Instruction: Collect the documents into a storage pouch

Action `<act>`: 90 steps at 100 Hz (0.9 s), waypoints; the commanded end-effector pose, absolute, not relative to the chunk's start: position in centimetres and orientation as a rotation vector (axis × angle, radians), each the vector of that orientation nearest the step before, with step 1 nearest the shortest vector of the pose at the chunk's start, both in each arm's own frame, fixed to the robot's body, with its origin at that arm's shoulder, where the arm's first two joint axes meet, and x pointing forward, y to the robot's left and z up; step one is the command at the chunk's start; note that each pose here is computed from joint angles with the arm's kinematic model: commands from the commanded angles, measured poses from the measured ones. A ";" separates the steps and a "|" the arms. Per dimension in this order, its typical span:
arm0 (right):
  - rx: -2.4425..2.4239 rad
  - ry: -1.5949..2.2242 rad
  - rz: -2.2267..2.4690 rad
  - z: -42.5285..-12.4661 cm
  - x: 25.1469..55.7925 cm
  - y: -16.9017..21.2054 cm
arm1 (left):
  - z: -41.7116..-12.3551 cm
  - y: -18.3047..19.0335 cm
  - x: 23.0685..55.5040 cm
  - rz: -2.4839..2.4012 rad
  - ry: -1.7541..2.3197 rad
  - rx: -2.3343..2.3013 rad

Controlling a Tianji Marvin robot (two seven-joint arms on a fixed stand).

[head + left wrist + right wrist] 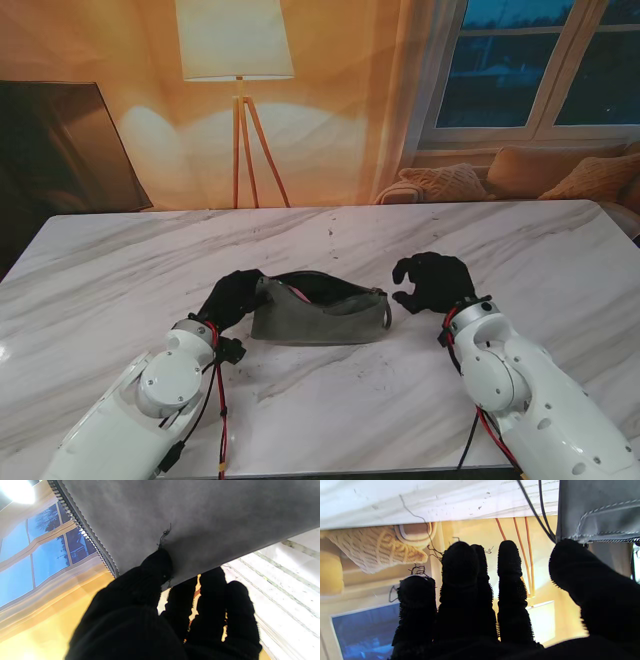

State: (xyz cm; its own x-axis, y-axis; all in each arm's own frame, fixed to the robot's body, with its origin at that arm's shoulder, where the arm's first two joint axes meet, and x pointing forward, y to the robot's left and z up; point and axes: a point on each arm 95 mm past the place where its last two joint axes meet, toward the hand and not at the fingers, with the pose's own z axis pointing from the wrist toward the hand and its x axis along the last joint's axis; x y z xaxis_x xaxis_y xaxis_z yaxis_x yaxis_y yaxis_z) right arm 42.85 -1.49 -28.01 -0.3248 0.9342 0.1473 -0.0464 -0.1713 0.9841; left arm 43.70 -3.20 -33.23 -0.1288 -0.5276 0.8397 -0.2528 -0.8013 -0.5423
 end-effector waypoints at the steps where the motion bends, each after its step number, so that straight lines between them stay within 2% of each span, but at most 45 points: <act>1: 1.181 1.325 1.559 -30.0 42.2 -2.0 | -33.5 -3.9 43.4 -2.043 0.898 -1.949; 43: 1.498 1.272 1.574 -33.3 40.7 -1.6 | -33.7 -4.2 43.2 -2.044 0.885 -1.961; 90: 1.628 1.290 1.573 -35.7 40.8 0.3 | -33.9 -4.4 42.9 -2.048 0.882 -1.964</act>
